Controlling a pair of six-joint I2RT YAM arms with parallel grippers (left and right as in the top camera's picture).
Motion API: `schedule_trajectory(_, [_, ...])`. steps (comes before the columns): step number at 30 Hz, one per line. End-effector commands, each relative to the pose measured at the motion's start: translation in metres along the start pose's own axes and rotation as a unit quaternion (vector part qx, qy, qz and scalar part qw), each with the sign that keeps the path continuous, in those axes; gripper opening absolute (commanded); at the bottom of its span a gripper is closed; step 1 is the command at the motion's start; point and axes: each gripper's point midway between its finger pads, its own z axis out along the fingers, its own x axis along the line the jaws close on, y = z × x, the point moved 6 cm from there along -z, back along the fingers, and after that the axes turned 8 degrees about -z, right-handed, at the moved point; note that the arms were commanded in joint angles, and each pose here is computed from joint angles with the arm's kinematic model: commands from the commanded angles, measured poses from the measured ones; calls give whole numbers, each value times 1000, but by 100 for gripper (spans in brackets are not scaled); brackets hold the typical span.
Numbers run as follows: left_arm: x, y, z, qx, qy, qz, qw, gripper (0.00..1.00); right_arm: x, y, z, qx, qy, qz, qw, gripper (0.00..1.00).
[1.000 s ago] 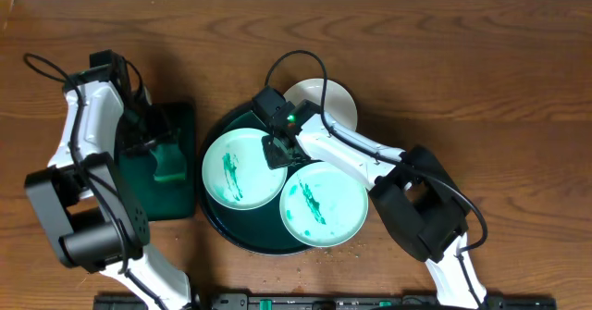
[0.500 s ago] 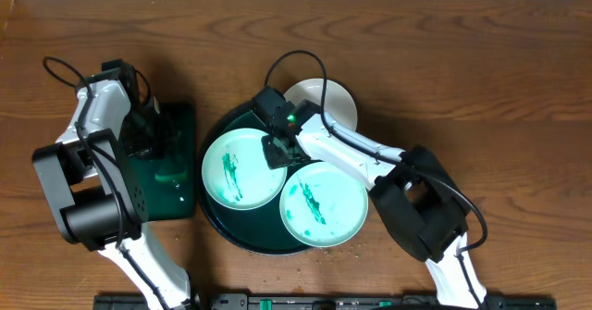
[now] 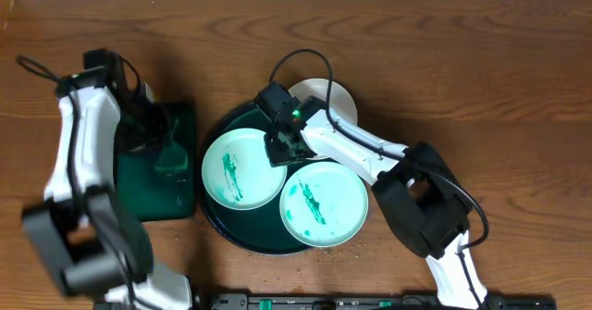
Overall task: Clean dirty plates on tray and stack at the side
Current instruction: 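Scrub the left plate with the sponge in the left gripper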
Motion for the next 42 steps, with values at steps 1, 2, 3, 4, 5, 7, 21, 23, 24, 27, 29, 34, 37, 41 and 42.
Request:
schedule_trajectory(1, [-31, -24, -20, -4, -26, 36, 999, 7, -3, -2, 11, 15, 7, -2, 1000, 1])
schedule_trajectory(2, [-37, -31, -16, 3, -18, 37, 999, 7, -3, -3, 11, 16, 7, -2, 1000, 1])
schedule_trajectory(3, [-41, -37, -11, 11, -12, 38, 999, 8, -3, -3, 11, 17, 7, -2, 1000, 1])
schedule_trajectory(4, [-46, -42, -4, 19, -8, 38, 999, 7, -3, -3, 11, 17, 6, -2, 1000, 1])
schedule_trajectory(5, [-50, -49, 5, 28, 0, 37, 999, 7, -3, -3, 11, 18, 6, -2, 1000, 1])
schedule_trajectory(7, [-55, -61, 25, 36, 18, 23, 999, 7, -3, -4, 11, 19, 6, -2, 1000, 1])
schedule_trajectory(21, [-59, -92, 119, 22, 24, 4, 999, 7, -7, -4, 12, 20, 4, 2, 1000, 1])
schedule_trajectory(23, [-89, -98, 121, 68, -98, 56, 991, 7, -7, -4, 12, 20, 4, 2, 1000, 1])
schedule_trajectory(24, [-97, -100, 119, 77, -133, 72, 986, 7, -7, -4, 12, 20, 4, 2, 1000, 1])
schedule_trajectory(27, [-111, -98, 112, 83, -186, 99, 974, 7, -7, -4, 12, 20, 4, 2, 1000, 1])
schedule_trajectory(29, [-114, -94, 109, 73, -189, 114, 973, 7, -7, -4, 12, 20, 4, 2, 1000, 1])
schedule_trajectory(34, [-95, -63, 109, -25, -62, 73, 995, 7, -7, -5, 12, 21, 4, 2, 1000, 1])
schedule_trajectory(37, [-70, -43, 107, -107, 51, 11, 993, 7, -7, -5, 12, 21, 4, 2, 1000, 1])
schedule_trajectory(41, [-46, -28, 97, -187, 156, -31, 969, 7, -8, -5, 12, 21, 3, 2, 1000, 1])
schedule_trajectory(42, [-42, -27, 95, -196, 171, -35, 965, 7, -8, -5, 12, 21, 3, 2, 1000, 1])
